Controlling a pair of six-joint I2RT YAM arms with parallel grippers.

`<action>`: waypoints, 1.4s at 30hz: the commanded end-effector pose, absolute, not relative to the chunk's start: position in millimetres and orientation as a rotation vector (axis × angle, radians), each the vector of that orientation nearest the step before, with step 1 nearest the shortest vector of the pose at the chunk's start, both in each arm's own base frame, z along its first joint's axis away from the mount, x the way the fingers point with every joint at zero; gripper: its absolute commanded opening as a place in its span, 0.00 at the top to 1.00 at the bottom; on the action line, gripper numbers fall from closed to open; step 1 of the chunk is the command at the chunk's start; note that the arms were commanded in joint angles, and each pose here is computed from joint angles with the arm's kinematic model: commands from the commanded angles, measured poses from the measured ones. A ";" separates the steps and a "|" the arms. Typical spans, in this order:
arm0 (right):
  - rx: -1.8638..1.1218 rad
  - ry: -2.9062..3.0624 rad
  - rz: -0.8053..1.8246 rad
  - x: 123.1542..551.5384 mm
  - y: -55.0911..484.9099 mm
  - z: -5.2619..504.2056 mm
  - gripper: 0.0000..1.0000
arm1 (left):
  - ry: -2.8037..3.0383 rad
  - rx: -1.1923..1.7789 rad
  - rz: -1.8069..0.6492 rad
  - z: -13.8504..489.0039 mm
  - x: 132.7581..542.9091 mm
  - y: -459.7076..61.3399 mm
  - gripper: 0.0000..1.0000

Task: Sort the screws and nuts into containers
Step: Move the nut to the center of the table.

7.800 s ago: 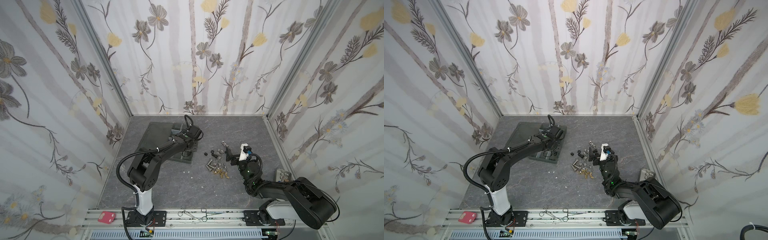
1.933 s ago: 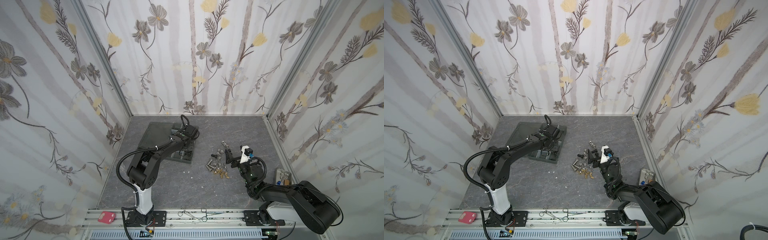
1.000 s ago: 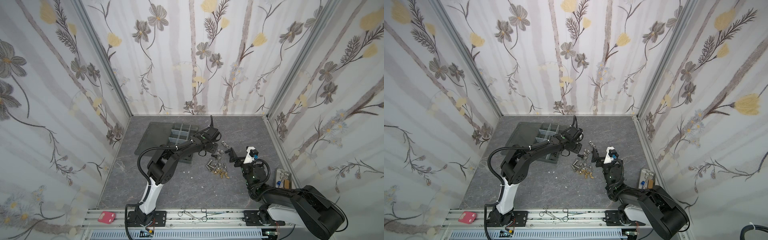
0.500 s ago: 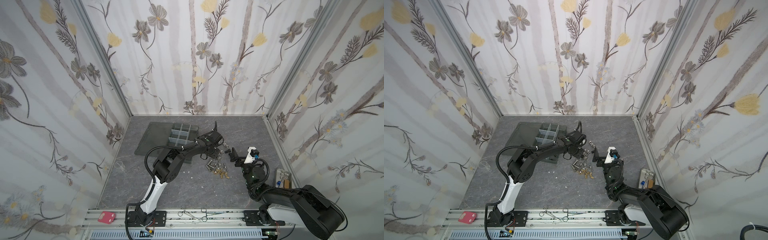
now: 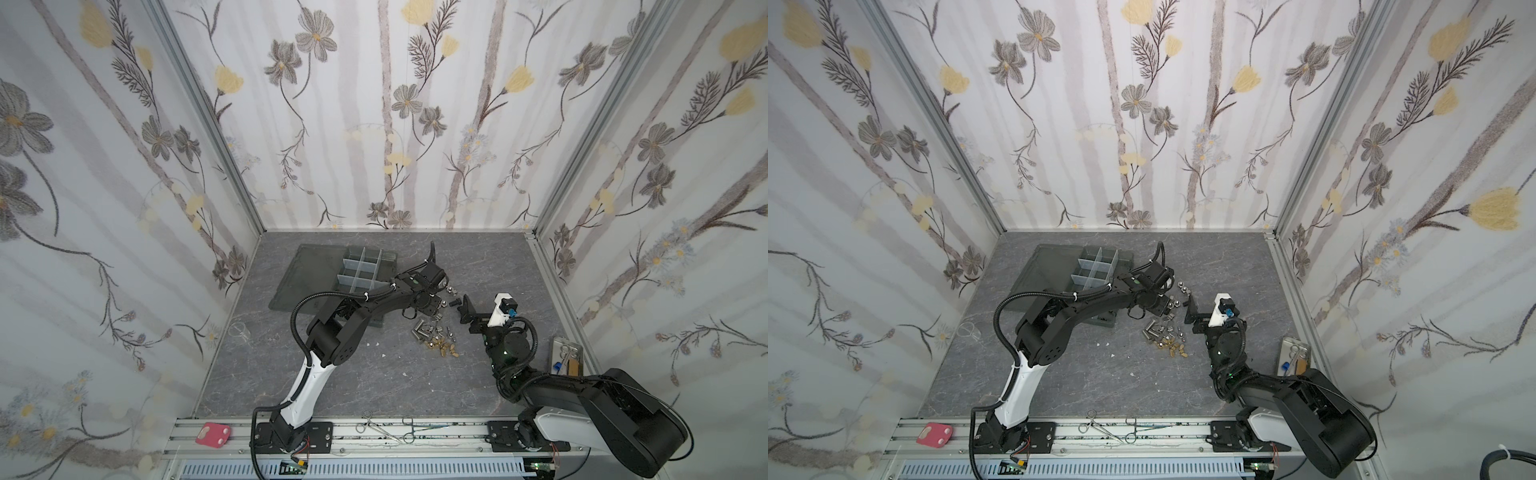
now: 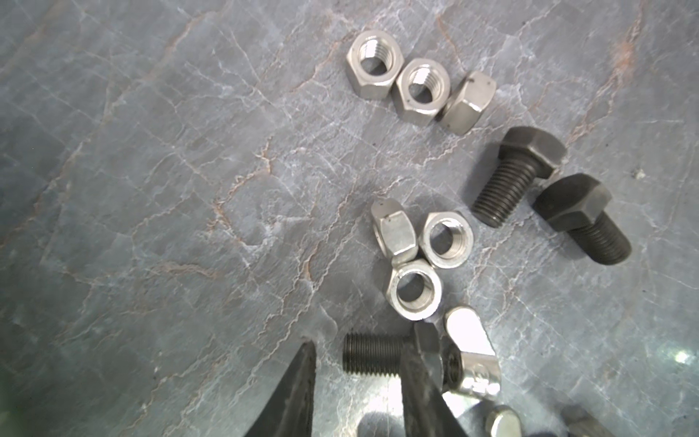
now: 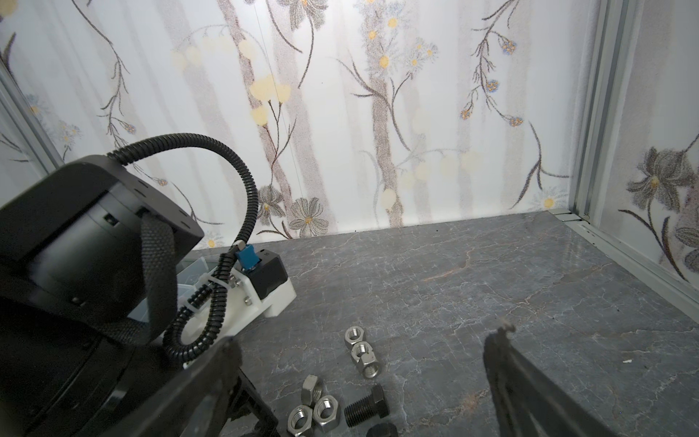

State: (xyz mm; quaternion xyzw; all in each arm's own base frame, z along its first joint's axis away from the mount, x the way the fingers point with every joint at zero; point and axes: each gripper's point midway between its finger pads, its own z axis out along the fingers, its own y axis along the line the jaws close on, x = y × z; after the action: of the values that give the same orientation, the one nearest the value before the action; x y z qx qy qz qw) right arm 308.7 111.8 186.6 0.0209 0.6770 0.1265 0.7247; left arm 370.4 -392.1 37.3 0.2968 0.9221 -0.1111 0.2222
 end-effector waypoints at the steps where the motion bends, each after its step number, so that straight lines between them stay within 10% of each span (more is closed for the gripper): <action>1: 0.059 1.473 0.290 309.6 111.9 192.9 0.00 | 2.611 0.813 -0.225 30.7 361.7 -371.8 0.65; 30: 0.052 1.485 0.292 312.1 114.7 191.4 0.01 | 2.597 0.493 -0.141 47.9 401.0 -320.4 0.73; 42: 0.041 1.492 0.301 313.4 118.0 189.4 0.00 | 2.542 0.693 -0.115 45.4 388.1 -324.9 0.62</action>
State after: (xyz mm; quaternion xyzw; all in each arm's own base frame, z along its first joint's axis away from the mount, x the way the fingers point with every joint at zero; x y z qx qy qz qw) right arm 313.1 115.0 182.5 0.0191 0.6852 0.1252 0.7172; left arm 383.5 -323.3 39.0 0.2321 0.9424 -0.0473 0.2362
